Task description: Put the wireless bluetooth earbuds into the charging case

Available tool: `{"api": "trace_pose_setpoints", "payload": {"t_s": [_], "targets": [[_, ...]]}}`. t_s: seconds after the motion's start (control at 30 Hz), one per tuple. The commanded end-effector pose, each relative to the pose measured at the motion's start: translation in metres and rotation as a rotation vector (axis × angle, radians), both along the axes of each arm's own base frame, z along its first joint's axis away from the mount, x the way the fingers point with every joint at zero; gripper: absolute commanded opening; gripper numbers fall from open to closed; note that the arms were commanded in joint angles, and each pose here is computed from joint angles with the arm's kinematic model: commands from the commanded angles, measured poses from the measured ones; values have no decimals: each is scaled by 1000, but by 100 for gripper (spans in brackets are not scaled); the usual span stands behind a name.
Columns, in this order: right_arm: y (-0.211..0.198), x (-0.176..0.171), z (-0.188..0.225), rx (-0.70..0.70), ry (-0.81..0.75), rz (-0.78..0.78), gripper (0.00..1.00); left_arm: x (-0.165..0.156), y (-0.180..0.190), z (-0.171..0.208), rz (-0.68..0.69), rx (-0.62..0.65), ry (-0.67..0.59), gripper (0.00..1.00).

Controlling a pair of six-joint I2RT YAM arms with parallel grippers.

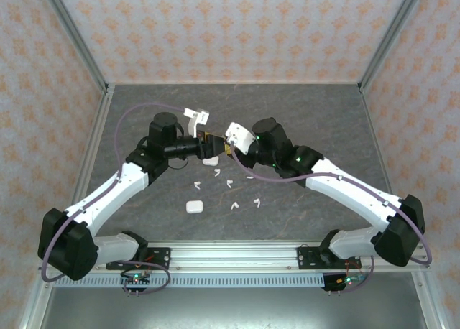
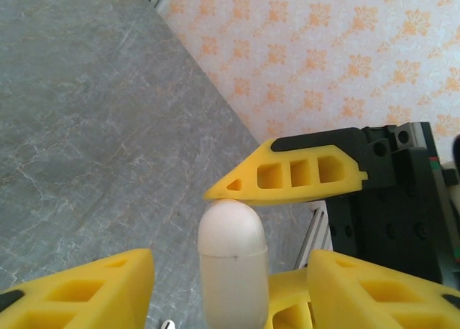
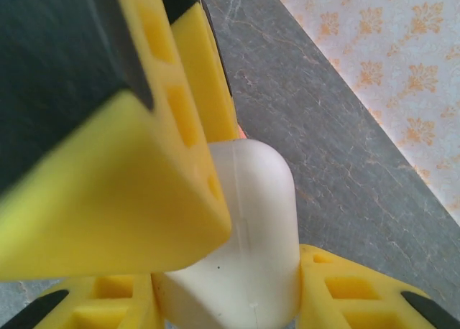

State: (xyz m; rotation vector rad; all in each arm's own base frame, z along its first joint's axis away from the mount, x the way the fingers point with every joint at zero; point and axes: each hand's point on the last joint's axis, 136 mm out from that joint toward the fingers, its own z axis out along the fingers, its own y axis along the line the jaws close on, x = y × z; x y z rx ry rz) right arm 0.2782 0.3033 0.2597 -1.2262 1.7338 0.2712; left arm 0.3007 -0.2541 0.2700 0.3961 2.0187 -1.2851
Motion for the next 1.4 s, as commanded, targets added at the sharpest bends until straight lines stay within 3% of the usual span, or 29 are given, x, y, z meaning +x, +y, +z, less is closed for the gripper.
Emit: {"api": "trace_pose_setpoints", "payload": {"t_s": [0.0,0.27,0.53,0.7,0.93,1.37], "targets": [[6,-3,24,57,-54,25,37,-5,-8,18,-53,-15,-53,48],[5,-5,26,69,-31,18,42,-11,-9,15,-88,6,-60,25],[-13,-18,29,131,111,35,79,-11,1,19,-41,42,-160,15],[-29,-28,41,264,207,81,93,-13,7,24,-14,59,-278,9],[-24,-29,55,377,288,167,94,-28,11,32,-50,67,-470,2],[-7,-1,50,380,324,143,83,-43,10,38,-93,66,-528,0]]}}
